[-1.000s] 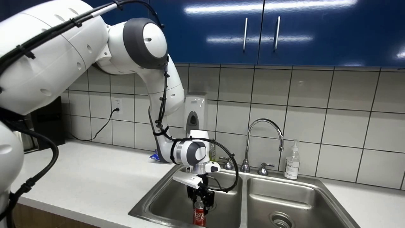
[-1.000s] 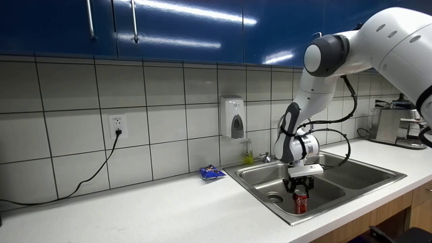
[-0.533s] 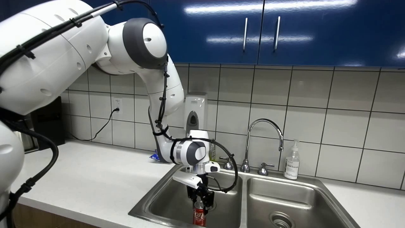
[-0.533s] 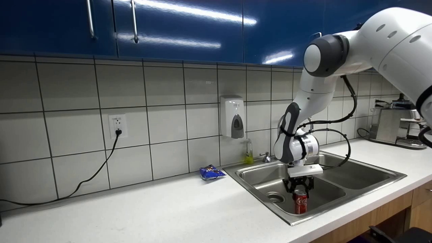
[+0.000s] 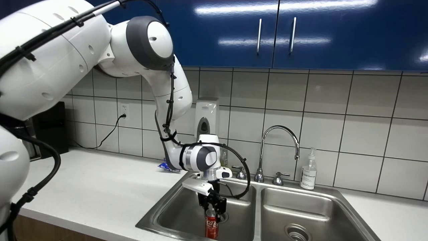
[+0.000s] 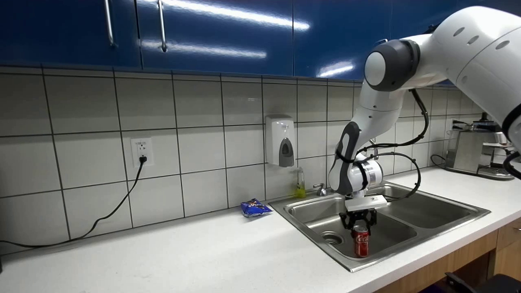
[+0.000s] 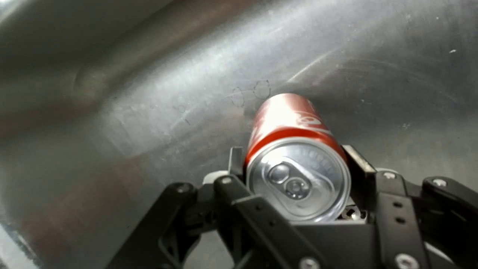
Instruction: Remove the can from the left sink
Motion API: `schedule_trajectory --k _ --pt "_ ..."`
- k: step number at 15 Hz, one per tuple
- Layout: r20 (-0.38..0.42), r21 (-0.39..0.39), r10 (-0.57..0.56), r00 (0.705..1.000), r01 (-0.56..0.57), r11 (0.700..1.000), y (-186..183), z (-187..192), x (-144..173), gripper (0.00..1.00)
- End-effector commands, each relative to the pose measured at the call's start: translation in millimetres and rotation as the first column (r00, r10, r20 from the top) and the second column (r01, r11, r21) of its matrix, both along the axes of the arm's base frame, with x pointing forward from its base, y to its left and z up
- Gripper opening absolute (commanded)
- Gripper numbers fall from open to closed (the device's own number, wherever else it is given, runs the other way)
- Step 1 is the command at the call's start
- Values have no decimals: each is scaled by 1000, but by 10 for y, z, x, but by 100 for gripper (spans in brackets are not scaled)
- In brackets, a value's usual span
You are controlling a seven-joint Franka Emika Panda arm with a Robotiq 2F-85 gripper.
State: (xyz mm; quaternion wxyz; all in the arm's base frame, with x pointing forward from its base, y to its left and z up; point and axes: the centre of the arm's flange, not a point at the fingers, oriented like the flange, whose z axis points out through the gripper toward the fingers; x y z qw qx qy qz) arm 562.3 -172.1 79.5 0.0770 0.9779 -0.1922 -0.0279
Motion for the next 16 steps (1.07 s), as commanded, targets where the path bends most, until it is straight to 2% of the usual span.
schedule_trajectory --k 1,7,16 --pt "7 -14 -23 1000 24 1000 51 360 23 40" --pt "10 -44 -28 1000 29 999 51 737 -11 40" --pt "-7 -55 -7 1000 6 998 204 1217 -250 40"
